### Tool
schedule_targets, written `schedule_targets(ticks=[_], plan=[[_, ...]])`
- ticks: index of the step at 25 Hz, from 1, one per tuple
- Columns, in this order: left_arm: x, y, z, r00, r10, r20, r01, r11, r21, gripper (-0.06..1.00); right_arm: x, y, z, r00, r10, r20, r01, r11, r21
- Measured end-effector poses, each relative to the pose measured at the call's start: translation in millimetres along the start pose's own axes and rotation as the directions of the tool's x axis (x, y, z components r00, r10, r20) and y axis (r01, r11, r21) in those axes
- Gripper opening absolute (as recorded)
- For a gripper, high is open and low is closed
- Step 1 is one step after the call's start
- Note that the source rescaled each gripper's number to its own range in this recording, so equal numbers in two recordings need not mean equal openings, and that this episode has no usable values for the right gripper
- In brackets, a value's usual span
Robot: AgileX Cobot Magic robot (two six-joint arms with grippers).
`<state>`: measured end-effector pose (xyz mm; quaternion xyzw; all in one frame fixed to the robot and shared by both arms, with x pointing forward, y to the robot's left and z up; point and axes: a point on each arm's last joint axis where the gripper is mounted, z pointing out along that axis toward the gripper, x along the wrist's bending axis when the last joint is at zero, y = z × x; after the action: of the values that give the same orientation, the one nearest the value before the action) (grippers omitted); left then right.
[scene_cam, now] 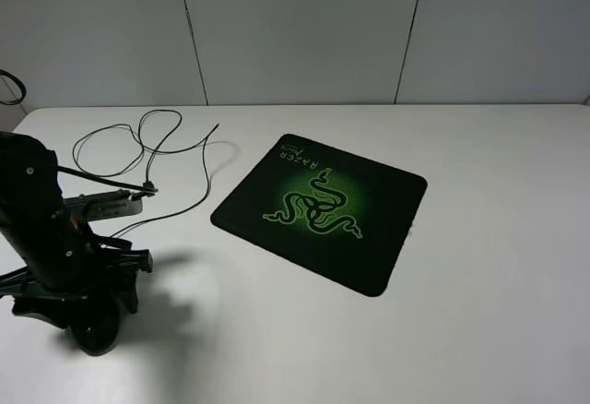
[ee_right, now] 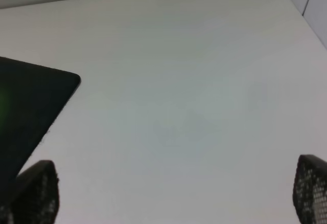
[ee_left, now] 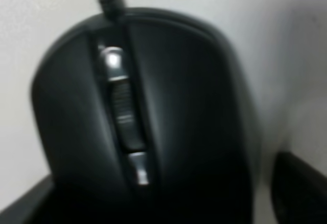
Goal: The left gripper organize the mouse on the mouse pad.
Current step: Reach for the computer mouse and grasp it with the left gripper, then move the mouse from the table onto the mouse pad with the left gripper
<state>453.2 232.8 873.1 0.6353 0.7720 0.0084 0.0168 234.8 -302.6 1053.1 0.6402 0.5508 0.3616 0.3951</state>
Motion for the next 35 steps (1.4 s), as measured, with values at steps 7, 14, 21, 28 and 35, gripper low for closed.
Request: schedule_targets(ticks=[7,14,21,28,35], plan=[[0,0,0,1.000,0.001,0.003,-0.001,1.000,-0.006,0.00,0,0,0,1.000,0.000,0.000,0.000,1.000,0.000],[0,0,0,1.000,0.001,0.003,-0.001,1.000,-0.006,0.00,0,0,0,1.000,0.000,0.000,0.000,1.000,0.000],[0,0,-3,1.000,0.006,0.003,-0.006,1.000,-0.010,0.00,0,0,0,1.000,0.000,0.000,0.000,1.000,0.000],[-1,6,-33,0.999,0.034,-0.001,-0.034,0.998,-0.049,0.00,0,0,0,1.000,0.000,0.000,0.000,1.000,0.000],[0,12,-71,0.993,0.109,-0.044,-0.112,0.991,-0.068,0.00,0,0,0,1.000,0.000,0.000,0.000,1.000,0.000]])
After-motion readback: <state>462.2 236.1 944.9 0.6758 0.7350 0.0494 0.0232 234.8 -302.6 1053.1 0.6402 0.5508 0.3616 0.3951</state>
